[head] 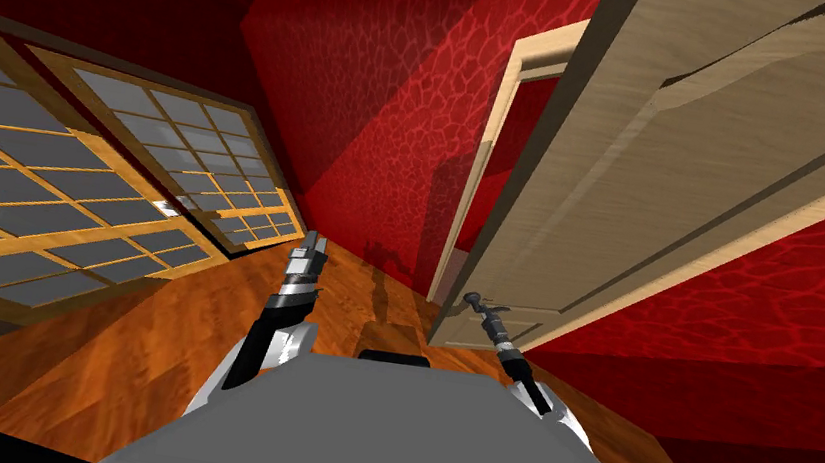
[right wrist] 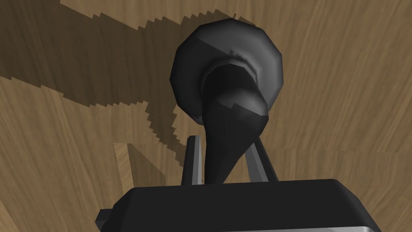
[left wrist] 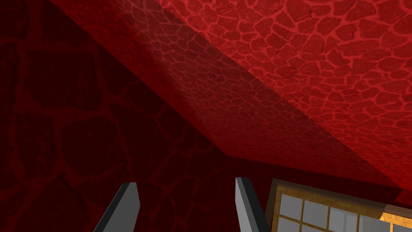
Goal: Pull the door open
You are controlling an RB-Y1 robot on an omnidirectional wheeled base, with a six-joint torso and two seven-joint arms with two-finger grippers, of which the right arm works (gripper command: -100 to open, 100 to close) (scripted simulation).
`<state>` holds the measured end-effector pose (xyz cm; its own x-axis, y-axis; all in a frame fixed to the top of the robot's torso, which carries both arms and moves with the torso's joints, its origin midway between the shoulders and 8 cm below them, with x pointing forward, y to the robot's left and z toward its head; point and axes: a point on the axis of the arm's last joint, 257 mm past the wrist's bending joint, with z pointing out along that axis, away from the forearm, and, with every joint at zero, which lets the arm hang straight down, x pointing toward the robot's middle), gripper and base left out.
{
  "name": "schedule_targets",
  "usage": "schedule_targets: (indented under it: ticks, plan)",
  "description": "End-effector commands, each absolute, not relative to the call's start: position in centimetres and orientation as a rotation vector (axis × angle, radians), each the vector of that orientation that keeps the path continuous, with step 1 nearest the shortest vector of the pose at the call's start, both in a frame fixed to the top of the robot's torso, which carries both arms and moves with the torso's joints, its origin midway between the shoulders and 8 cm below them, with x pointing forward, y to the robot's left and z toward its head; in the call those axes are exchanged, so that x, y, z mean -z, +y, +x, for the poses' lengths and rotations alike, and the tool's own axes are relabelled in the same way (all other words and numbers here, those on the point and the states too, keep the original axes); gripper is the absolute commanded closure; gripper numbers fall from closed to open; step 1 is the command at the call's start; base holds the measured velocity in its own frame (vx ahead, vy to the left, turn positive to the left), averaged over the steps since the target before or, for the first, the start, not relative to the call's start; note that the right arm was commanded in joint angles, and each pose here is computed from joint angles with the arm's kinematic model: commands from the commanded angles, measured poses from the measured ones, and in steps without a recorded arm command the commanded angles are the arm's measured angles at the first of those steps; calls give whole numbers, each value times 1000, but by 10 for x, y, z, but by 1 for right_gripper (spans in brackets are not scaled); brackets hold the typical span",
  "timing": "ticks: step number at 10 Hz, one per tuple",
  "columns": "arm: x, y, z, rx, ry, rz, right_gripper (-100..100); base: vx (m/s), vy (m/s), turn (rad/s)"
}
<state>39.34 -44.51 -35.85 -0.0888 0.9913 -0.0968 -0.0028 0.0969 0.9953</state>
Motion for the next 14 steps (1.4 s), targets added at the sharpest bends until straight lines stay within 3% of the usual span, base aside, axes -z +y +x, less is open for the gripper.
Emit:
schedule_targets:
  ticks: [1, 7, 14]
  plan:
    - [357, -450, 385, -1207, 1325, 1084, 100, -156, -66, 140]
    - [356, -456, 362, -1230, 1347, 1068, 100, -191, -63, 145]
    - [355, -461, 338, -1254, 1368, 1046, 100, -195, -106, 164]
